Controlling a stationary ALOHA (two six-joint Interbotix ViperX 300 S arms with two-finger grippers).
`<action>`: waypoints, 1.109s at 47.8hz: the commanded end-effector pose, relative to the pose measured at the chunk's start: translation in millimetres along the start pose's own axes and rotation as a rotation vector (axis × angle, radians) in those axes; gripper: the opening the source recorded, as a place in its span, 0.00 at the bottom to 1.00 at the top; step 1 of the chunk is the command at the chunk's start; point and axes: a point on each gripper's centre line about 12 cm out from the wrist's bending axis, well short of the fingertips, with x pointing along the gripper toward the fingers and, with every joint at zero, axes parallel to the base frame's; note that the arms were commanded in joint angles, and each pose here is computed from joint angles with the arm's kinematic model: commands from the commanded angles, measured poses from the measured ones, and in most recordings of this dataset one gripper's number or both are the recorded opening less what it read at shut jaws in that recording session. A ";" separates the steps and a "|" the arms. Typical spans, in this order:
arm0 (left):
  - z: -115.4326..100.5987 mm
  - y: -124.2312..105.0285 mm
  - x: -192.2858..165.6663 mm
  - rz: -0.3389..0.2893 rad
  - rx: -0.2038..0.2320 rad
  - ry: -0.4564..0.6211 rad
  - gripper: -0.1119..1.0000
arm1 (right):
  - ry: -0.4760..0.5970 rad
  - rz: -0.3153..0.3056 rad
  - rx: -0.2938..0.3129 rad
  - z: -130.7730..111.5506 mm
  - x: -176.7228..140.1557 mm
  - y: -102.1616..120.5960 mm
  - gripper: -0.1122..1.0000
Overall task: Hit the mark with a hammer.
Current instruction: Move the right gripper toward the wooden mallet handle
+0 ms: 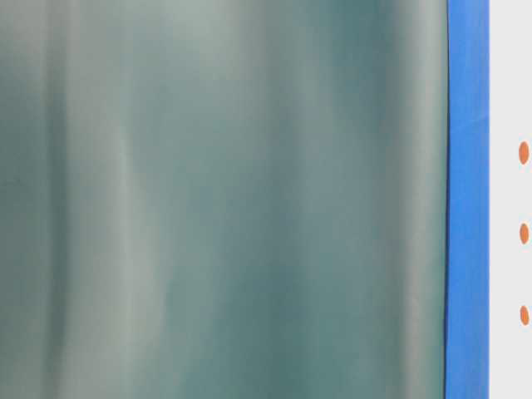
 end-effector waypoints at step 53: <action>-3.1 0.6 3.0 0.006 -0.050 0.028 0.10 | 0.400 0.159 0.297 -65.1 134.3 86.9 0.93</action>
